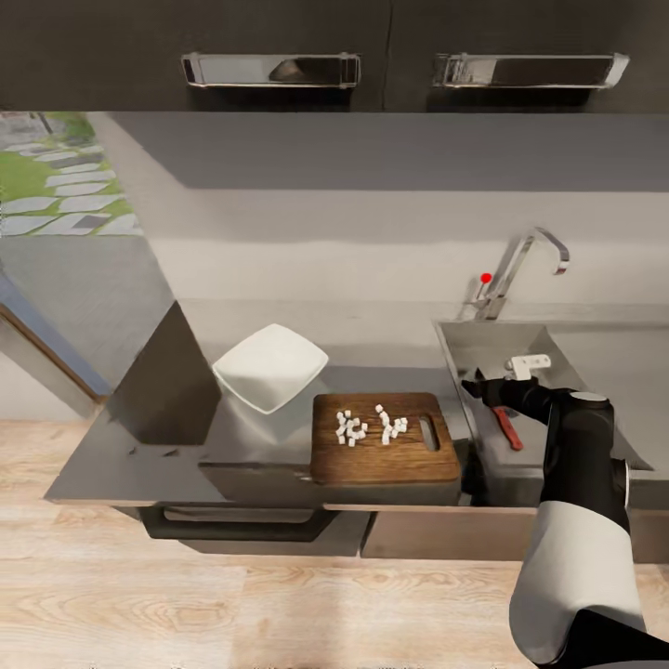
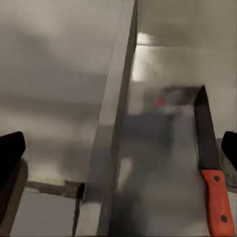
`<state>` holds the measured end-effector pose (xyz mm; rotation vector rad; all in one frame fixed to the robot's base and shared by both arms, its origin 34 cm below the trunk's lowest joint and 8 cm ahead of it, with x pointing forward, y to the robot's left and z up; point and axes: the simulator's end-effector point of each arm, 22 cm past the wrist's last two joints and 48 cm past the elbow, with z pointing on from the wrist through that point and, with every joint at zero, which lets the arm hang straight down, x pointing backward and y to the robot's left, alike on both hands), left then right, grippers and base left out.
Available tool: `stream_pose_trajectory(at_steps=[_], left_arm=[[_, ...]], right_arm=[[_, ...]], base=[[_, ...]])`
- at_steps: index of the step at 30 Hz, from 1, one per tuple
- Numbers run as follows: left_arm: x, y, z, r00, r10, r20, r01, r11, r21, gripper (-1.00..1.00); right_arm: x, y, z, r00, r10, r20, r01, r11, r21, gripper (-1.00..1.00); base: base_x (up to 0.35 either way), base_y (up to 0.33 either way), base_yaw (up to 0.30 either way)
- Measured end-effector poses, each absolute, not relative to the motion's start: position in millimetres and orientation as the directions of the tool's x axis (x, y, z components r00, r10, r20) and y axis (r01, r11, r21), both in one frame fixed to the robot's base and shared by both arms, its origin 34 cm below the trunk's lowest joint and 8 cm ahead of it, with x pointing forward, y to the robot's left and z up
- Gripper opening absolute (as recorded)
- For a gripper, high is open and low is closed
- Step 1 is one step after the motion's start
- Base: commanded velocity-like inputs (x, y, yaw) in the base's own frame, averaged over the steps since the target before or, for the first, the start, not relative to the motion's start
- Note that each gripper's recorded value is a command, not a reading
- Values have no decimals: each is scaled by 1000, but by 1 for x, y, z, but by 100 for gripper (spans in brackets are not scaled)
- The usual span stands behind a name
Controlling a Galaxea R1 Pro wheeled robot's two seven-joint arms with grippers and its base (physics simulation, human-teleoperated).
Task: In the kitchen, take the Vidalia onion out of the sink, dice it on the chopping board with the paring knife, put the diced onion into the bowl on the countertop, then place both the paring knife and the chopping board into the sink.
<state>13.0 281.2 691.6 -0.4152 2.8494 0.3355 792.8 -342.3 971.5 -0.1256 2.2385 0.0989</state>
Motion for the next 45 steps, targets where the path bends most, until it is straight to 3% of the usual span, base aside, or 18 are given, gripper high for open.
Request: stream_pose_trajectory(at_steps=[20, 45], left_arm=[[13, 281, 692, -930, -249, -269, -305, 933, 189, 100], [13, 281, 692, -931, -249, -268, -305, 934, 189, 100]], right_arm=[[787, -347, 959, -651, -84, -754, -123, 992, -4, 100], [785, -341, 949, -668, -77, -740, -130, 991, 14, 100]], base=[[-24, 124, 0], [-60, 4, 0]])
